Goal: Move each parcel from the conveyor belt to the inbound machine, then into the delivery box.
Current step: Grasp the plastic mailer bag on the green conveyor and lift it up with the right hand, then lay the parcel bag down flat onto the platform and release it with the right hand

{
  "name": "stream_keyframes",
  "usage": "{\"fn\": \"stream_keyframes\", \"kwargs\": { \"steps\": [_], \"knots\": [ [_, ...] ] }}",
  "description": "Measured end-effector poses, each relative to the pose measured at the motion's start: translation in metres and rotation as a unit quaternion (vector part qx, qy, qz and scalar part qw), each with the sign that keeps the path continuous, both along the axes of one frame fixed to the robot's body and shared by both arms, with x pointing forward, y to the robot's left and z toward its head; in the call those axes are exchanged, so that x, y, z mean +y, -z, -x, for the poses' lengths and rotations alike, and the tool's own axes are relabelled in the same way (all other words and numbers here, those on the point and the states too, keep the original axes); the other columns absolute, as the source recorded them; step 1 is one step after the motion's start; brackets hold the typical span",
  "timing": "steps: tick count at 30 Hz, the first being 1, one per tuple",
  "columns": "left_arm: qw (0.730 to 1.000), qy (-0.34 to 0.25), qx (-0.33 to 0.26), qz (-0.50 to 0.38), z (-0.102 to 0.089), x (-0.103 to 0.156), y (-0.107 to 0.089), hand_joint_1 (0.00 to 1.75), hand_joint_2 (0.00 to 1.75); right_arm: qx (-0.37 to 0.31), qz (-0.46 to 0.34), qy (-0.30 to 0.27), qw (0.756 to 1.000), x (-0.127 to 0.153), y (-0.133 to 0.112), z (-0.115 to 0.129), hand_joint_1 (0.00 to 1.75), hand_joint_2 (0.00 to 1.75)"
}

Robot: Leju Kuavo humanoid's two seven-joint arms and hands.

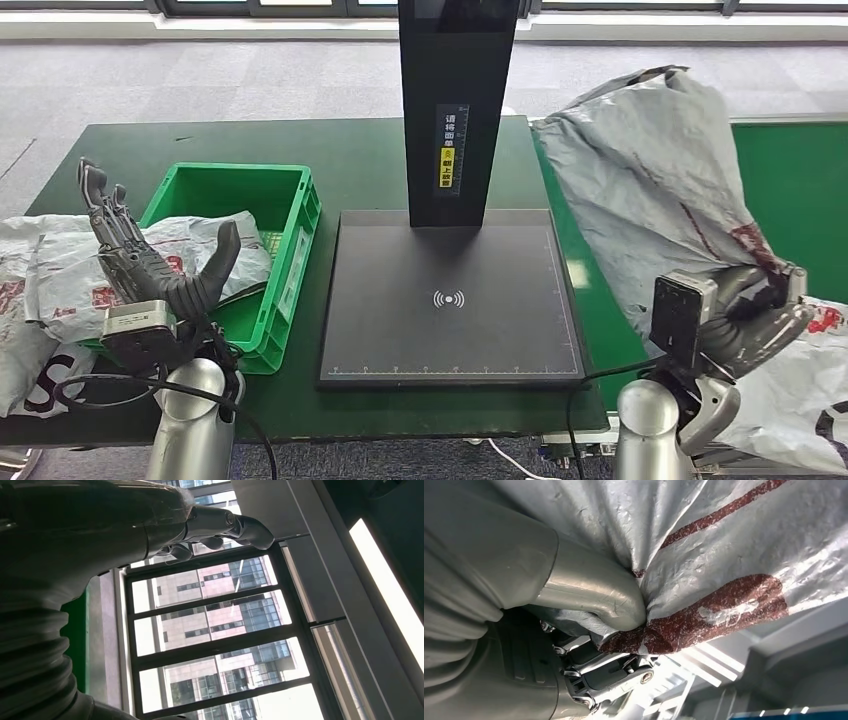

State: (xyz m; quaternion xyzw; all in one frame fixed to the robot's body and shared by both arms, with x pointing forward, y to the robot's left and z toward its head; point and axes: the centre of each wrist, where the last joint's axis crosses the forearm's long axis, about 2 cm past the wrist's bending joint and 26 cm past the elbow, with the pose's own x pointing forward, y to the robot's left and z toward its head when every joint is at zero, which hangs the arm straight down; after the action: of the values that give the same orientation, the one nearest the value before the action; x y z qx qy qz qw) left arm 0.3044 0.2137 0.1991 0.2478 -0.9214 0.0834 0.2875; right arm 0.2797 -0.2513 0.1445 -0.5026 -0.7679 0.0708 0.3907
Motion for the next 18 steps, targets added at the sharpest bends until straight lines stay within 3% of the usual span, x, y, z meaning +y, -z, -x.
{"fn": "stream_keyframes", "kwargs": {
  "steps": [18],
  "knots": [
    [1.000, -0.009, 0.000, 0.014, -0.001, 0.001, 0.001, 0.00, 1.75, 0.076, 0.033, -0.127, 0.988, 0.070, 0.023, -0.012, 1.75, 1.75]
  ]
}}
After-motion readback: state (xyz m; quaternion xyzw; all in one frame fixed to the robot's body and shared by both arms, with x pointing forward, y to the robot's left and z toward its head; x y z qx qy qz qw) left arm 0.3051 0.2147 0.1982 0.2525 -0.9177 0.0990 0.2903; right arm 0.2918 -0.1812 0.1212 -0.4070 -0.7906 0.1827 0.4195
